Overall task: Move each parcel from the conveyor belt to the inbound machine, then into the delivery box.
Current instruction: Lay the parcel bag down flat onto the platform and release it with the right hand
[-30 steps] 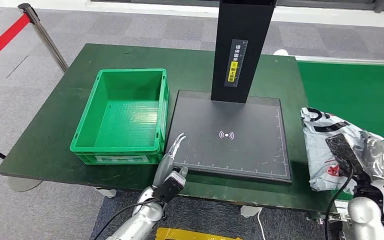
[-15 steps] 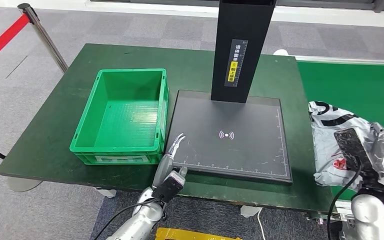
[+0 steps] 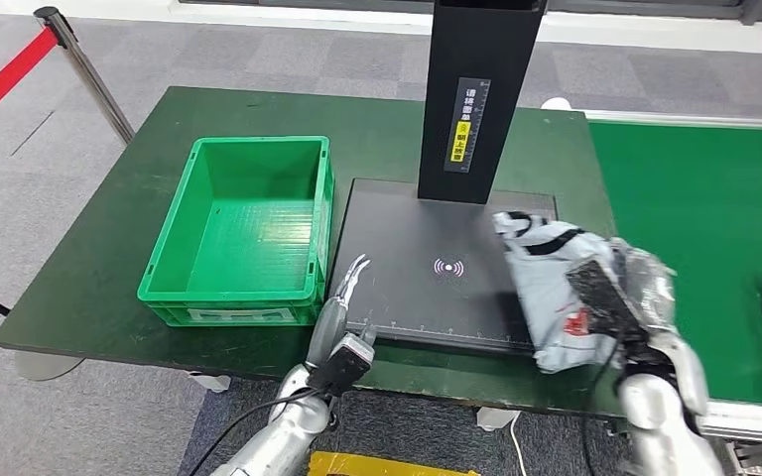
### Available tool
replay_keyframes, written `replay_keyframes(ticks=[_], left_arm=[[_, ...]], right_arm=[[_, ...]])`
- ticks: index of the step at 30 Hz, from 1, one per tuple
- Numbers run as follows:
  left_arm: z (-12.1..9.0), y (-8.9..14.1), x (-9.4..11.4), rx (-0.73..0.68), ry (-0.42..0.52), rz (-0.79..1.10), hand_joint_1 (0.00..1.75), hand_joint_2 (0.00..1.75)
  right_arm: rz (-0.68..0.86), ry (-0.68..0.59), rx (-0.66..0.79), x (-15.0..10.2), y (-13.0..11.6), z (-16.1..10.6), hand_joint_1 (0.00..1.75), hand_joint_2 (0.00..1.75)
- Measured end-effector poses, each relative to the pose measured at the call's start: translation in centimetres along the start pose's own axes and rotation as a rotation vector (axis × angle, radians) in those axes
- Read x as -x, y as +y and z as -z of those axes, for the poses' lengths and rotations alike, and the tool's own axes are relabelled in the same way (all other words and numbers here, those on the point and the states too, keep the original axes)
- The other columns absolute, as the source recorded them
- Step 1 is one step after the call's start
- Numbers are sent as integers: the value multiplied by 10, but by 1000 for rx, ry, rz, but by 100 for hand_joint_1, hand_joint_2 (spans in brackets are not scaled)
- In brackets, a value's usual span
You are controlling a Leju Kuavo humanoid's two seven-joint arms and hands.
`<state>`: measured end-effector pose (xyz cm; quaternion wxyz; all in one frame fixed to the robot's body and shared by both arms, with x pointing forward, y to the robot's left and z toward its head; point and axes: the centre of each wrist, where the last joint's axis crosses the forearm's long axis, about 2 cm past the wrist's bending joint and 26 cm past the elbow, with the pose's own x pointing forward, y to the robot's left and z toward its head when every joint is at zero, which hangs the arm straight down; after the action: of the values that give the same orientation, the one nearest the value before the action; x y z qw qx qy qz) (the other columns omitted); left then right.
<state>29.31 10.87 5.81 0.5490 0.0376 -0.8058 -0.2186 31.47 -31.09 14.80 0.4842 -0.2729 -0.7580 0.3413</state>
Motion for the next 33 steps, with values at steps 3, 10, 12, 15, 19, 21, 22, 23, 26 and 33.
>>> replay_keyframes(ticks=[3, 10, 12, 15, 19, 21, 22, 23, 26, 33], left_arm=[[8, 3, -5, -19, -29, 15, 0, 0], [11, 7, -6, -46, -39, 12, 0, 0], [11, 7, -6, -50, -39, 12, 0, 0], [13, 8, -7, -66, -39, 3, 0, 0], [16, 8, -8, -79, -44, -10, 0, 0], [17, 7, -10, -76, -48, -19, 0, 0], [17, 6, -11, -72, -51, -23, 0, 0], [18, 5, -12, -68, -54, -25, 0, 0], [18, 2, -15, -59, -64, -30, 0, 0], [20, -1, -19, -67, -77, -30, 0, 0]], right_arm=[[49, -57, -58, -20, 24, 12, 175, 175], [101, -148, -137, -45, 52, 32, 175, 175], [106, -156, -146, -48, 54, 35, 175, 175], [113, -171, -163, -50, 57, 39, 175, 175], [119, -208, -196, -57, 63, 47, 175, 175], [122, -223, -214, -61, 66, 53, 175, 175], [124, -229, -224, -63, 67, 56, 175, 175], [127, -233, -234, -66, 69, 59, 175, 175], [138, -240, -267, -72, 74, 67, 175, 175], [182, -252, -341, -92, 91, 83, 175, 175]])
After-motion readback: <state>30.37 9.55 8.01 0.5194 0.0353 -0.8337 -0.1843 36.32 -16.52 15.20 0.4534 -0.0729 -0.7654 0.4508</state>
